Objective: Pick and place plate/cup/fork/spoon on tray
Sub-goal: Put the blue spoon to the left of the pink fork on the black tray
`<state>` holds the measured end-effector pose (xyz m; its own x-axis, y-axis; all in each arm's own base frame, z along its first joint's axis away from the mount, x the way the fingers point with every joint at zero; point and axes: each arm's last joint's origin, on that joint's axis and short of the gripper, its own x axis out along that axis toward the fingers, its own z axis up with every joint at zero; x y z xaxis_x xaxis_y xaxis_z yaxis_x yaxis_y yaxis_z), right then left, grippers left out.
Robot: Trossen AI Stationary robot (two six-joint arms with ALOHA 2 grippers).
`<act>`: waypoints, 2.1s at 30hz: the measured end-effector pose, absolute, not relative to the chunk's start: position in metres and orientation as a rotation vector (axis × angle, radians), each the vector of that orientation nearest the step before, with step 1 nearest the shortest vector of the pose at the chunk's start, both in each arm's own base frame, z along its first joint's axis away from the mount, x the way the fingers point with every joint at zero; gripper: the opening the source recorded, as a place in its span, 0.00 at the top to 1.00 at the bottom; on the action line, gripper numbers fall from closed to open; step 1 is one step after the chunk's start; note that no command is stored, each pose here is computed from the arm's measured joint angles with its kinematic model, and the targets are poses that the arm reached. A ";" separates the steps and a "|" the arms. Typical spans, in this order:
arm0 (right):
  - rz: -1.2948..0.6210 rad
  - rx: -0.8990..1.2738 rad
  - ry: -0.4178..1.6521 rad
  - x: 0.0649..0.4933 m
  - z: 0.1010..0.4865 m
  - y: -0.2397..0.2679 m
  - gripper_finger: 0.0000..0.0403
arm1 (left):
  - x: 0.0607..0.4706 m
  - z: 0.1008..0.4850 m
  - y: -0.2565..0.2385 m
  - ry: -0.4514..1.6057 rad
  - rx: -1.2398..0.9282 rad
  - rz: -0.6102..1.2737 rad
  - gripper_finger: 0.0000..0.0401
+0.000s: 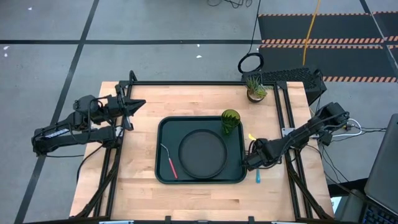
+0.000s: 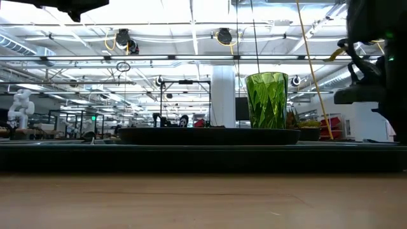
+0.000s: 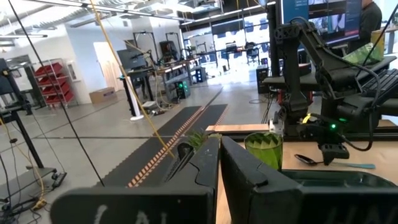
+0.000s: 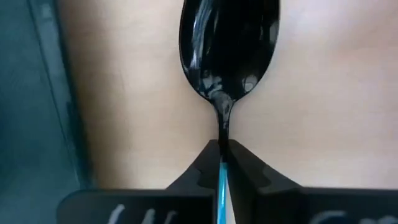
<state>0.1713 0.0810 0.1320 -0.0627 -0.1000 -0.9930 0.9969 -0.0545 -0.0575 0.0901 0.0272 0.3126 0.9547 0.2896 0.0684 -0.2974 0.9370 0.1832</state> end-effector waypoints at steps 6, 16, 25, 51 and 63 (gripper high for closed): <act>-1.401 0.958 1.119 0.173 0.167 0.085 1.00 | 0.090 0.313 0.027 -0.038 0.206 0.300 0.95; -1.206 0.784 0.807 0.198 0.285 0.114 1.00 | 0.090 0.312 0.027 -0.035 0.217 0.295 0.95; -0.804 0.418 0.420 0.242 0.344 0.140 1.00 | 0.109 0.317 0.022 -0.103 0.107 -0.078 0.94; -0.366 -0.213 0.179 0.335 0.308 0.080 1.00 | 0.242 0.273 -0.005 0.069 0.138 -0.256 0.30; -0.260 -0.252 0.095 0.338 0.317 0.081 1.00 | 0.267 0.267 -0.009 -0.051 0.103 -0.231 0.30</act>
